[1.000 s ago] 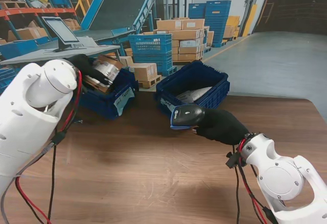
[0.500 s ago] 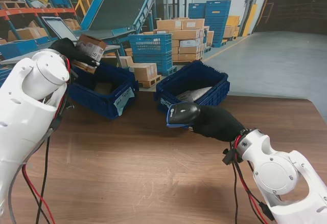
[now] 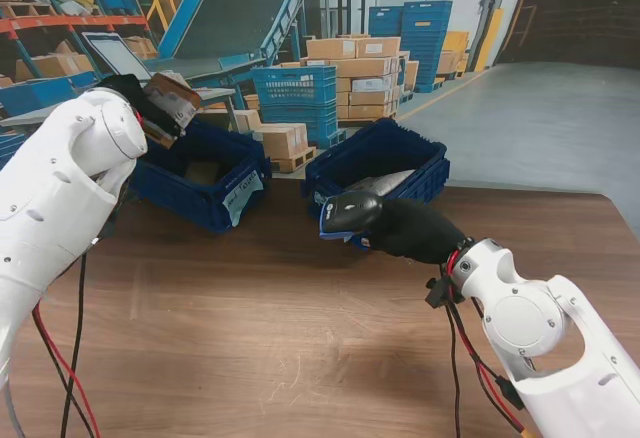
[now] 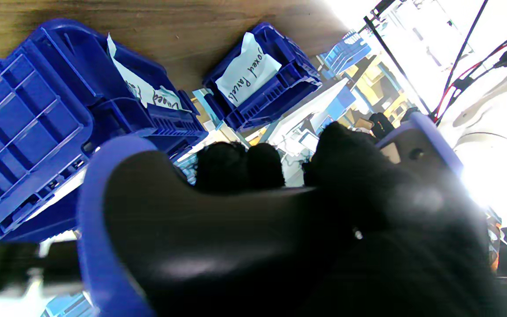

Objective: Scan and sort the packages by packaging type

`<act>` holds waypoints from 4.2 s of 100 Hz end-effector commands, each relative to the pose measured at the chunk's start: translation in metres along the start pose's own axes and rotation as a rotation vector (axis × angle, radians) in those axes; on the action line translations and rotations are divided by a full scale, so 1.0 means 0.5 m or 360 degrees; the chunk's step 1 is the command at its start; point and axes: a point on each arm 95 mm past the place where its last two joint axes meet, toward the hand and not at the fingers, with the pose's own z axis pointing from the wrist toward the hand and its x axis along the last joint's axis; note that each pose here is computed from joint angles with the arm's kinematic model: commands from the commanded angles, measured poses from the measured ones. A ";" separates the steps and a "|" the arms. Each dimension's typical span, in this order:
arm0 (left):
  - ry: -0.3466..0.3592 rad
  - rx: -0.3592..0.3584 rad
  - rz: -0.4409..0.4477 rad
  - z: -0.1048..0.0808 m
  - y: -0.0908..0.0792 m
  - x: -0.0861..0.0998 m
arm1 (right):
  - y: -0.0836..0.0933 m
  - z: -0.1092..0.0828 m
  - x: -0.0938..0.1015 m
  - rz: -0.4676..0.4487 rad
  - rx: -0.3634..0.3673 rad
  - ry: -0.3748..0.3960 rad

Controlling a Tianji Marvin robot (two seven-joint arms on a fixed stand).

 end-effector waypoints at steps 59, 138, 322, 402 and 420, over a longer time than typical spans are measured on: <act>0.0105 -0.0068 0.0333 0.015 -0.015 0.079 | -0.001 -0.013 -0.003 0.0029 -0.0007 -0.0008; 0.0118 -0.0022 0.0677 0.028 -0.047 0.087 | -0.007 -0.011 -0.015 0.0049 0.0011 -0.0006; 0.0305 -0.0181 0.0781 -0.059 -0.069 0.103 | 0.006 -0.030 -0.011 0.0051 -0.0052 -0.0010; 0.0743 -0.0236 0.0098 -0.213 0.044 -0.018 | 0.014 -0.053 0.012 0.0030 -0.0126 -0.0033; 0.0896 -0.0166 0.0024 -0.249 0.080 -0.041 | 0.013 -0.058 0.014 0.0028 -0.0166 -0.0042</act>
